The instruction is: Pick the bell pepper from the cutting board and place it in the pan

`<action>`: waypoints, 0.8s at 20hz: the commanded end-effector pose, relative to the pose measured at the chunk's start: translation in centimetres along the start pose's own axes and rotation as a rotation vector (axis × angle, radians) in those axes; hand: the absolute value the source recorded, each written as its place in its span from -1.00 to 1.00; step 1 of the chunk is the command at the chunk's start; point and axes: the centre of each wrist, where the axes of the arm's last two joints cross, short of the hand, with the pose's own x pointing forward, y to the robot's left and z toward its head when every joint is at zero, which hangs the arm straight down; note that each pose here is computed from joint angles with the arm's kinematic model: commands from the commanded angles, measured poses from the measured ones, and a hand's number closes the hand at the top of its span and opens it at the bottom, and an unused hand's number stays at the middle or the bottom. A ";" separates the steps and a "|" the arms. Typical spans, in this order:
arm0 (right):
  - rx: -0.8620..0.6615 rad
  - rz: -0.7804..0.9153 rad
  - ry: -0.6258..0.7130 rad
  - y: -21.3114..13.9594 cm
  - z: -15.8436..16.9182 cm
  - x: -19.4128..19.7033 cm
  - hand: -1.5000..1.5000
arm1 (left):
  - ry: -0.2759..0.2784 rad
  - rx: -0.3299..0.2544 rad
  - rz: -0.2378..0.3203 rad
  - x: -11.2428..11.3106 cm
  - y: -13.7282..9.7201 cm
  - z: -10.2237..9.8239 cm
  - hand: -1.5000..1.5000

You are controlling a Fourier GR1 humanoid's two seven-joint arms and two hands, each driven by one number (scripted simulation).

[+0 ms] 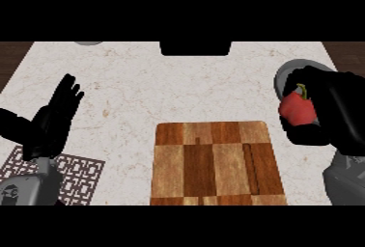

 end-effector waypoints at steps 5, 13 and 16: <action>-0.080 -0.072 0.127 -2.1 -4.2 -9.9 1.00 | 0.004 -0.003 -0.007 -0.9 -0.2 0.3 0.00; -0.115 -0.119 0.171 3.1 -5.1 -19.1 1.00 | -0.011 -0.020 -0.003 -0.1 -0.3 -0.5 0.00; -0.084 -0.116 0.165 3.5 -7.0 -20.8 1.00 | 0.001 -0.017 -0.002 0.3 -0.5 0.6 0.00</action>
